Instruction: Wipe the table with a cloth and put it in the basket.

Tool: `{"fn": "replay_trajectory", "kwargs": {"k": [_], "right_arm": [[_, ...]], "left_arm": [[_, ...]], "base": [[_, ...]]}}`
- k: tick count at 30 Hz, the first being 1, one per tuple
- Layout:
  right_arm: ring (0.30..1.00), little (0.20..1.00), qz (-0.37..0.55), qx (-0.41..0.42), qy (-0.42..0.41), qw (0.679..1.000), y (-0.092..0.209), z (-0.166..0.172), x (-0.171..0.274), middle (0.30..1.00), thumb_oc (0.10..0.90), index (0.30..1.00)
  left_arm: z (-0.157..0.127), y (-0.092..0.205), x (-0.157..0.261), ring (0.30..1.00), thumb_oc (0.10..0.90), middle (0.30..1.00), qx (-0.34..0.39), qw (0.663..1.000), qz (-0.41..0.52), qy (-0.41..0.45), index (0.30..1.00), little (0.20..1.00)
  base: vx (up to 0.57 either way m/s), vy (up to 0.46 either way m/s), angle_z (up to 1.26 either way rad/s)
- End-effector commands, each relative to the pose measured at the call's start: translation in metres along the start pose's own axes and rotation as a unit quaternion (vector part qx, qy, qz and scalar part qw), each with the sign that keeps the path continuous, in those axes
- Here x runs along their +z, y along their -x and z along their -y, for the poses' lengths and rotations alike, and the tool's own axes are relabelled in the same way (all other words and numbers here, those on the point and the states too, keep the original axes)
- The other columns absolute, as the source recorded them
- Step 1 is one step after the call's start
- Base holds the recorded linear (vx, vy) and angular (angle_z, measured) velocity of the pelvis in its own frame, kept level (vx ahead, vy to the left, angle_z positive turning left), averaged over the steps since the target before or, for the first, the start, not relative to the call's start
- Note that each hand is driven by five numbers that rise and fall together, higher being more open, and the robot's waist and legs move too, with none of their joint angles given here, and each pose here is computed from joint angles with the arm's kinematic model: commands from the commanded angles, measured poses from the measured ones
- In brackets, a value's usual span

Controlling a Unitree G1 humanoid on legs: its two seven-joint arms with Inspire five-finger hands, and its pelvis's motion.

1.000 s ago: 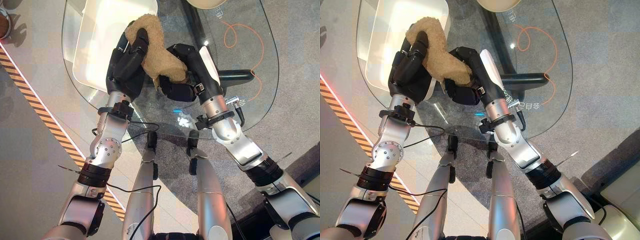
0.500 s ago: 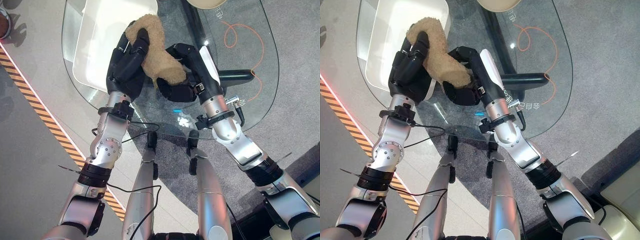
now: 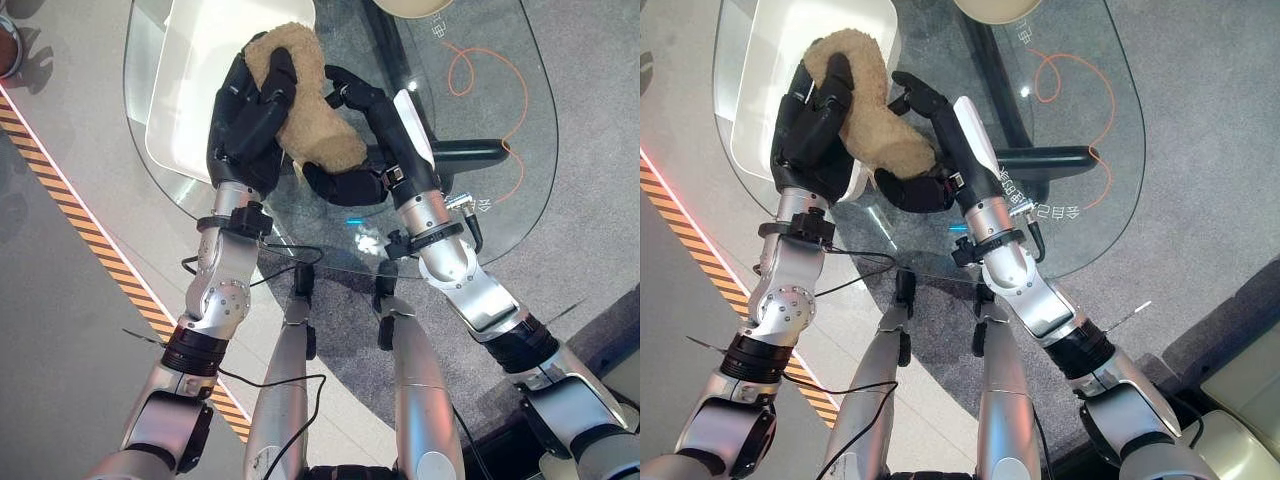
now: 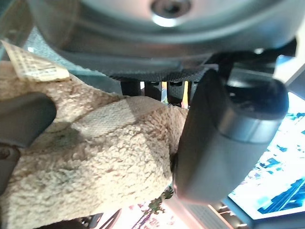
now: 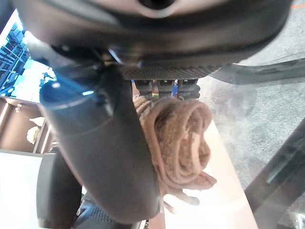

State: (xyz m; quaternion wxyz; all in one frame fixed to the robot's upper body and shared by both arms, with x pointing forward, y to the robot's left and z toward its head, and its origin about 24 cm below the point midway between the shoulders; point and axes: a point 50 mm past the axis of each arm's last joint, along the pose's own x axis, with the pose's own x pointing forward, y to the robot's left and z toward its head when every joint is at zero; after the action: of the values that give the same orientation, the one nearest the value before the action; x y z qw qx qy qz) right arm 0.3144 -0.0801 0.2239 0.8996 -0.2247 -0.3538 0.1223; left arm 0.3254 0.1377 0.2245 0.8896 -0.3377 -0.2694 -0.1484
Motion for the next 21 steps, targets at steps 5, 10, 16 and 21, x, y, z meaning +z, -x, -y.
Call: {"fn": "replay_trajectory", "kwargs": {"k": [5, 10, 16, 21], "right_arm": [[0.900, 0.900, 0.233, -0.029, -0.040, 0.971, -0.020, 0.012, 0.095, 0.900, 0.800, 0.900], [0.900, 0.900, 0.233, -0.030, -0.041, 0.971, -0.021, 0.012, 0.095, 0.900, 0.800, 0.900], [0.900, 0.900, 0.232, -0.031, -0.040, 0.971, -0.022, 0.011, 0.096, 0.900, 0.800, 0.900], [0.900, 0.900, 0.235, -0.035, -0.040, 0.971, -0.024, 0.012, 0.097, 0.900, 0.800, 0.900]], "left_arm": [[0.065, -0.006, 0.057, 0.300, 0.100, 0.300, -0.136, 0.973, 0.187, -0.002, 0.300, 0.200], [0.064, -0.006, 0.063, 0.300, 0.100, 0.300, -0.123, 0.969, 0.213, -0.014, 0.300, 0.200], [0.063, -0.007, 0.069, 0.300, 0.100, 0.300, -0.112, 0.965, 0.234, -0.023, 0.300, 0.200], [0.065, -0.008, 0.072, 0.300, 0.100, 0.300, -0.108, 0.962, 0.248, -0.029, 0.300, 0.200]], "base": [[0.00, 0.000, 0.00], [0.00, 0.000, 0.00], [0.00, 0.000, 0.00], [0.00, 0.000, 0.00]]}}
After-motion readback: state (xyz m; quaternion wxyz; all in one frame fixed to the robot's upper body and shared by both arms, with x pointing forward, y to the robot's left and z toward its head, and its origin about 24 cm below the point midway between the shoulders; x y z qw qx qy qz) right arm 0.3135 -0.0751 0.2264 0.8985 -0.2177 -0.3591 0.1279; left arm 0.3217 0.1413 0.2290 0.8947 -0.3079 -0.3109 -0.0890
